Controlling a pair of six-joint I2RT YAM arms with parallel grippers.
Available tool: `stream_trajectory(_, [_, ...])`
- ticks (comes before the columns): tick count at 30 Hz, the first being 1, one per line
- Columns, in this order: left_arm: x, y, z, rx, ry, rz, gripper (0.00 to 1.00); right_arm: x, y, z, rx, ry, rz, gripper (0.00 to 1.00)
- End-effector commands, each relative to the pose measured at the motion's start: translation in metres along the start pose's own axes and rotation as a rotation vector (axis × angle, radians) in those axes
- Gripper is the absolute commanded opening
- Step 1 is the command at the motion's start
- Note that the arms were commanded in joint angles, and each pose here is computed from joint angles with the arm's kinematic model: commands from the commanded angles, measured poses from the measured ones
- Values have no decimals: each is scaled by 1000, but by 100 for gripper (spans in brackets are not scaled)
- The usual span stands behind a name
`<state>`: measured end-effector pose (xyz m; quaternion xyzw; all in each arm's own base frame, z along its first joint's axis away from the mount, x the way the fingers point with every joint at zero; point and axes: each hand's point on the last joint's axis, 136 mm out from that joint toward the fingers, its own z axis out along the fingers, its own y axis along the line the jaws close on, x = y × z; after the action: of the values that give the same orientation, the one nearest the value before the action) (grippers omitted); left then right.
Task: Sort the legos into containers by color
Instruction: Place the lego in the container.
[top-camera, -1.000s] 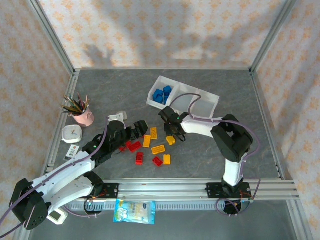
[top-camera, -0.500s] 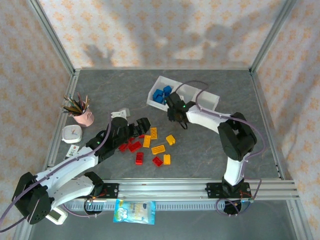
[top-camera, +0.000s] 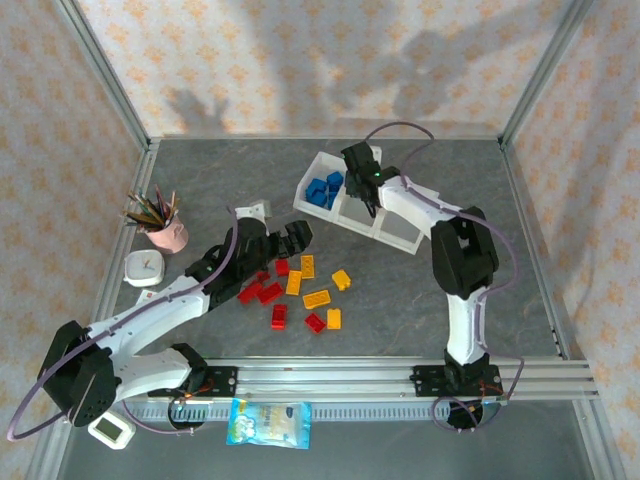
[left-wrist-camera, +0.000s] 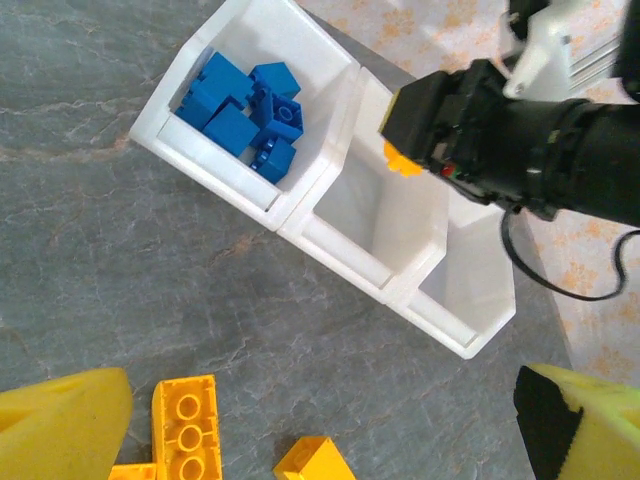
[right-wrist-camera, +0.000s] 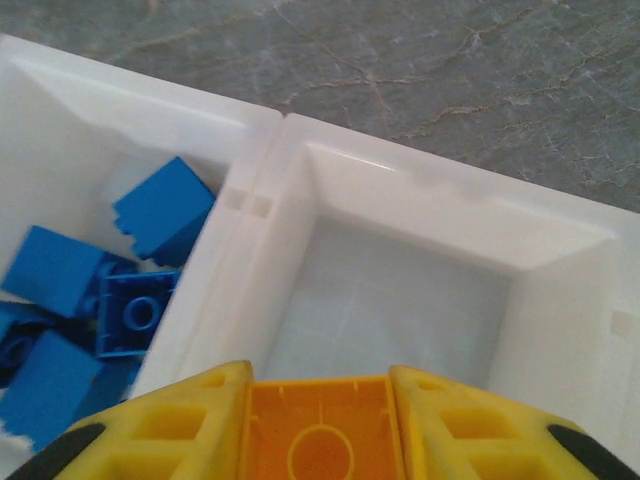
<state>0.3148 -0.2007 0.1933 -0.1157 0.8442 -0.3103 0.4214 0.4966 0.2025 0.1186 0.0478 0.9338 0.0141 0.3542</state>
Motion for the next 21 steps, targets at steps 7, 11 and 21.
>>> stream_trajectory(7, [-20, -23, -4, 53, -54, 30, 99, -27, 1, -14, 11, -43, -19, 59])
stream_trajectory(11, [-21, -23, -12, 62, -57, 26, 99, -17, 8, -40, -53, -42, -24, 61])
stream_trajectory(21, [-2, -1, -34, 46, -32, 5, 99, 69, 20, -95, -197, 43, -70, 69])
